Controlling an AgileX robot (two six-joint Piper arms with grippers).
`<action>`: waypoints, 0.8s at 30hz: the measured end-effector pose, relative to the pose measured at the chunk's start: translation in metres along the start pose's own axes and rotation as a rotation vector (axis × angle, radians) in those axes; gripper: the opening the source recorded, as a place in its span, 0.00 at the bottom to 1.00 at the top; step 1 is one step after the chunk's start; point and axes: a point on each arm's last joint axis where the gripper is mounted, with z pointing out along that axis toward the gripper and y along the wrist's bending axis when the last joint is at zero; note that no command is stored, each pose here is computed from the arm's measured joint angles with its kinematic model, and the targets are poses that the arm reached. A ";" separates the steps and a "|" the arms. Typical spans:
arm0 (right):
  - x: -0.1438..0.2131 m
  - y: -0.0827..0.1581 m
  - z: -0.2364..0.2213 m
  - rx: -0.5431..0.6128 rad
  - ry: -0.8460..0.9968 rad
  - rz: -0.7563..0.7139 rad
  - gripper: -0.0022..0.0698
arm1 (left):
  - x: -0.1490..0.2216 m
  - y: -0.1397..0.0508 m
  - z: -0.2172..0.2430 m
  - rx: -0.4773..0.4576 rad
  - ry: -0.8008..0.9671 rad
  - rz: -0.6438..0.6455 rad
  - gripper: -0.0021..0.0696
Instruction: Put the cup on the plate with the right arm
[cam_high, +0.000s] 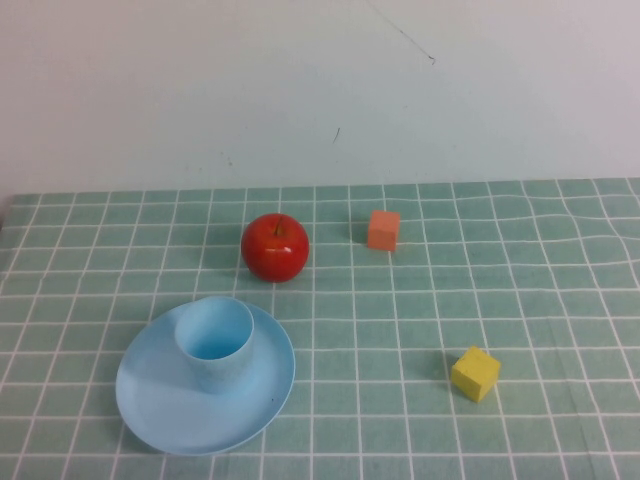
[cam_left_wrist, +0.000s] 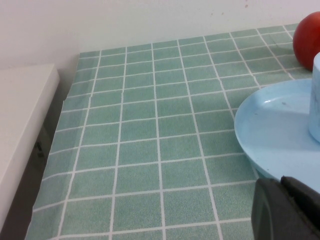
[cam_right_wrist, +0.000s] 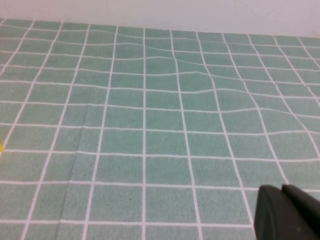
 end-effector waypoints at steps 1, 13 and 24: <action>0.000 0.000 0.000 0.000 0.000 0.000 0.03 | 0.000 0.000 0.000 0.000 0.000 0.000 0.02; 0.000 0.000 0.000 0.000 -0.002 0.000 0.03 | 0.000 0.000 0.000 0.000 0.000 0.000 0.02; -0.001 0.000 0.000 0.001 -0.008 0.000 0.03 | 0.000 0.000 0.000 0.000 0.000 0.000 0.02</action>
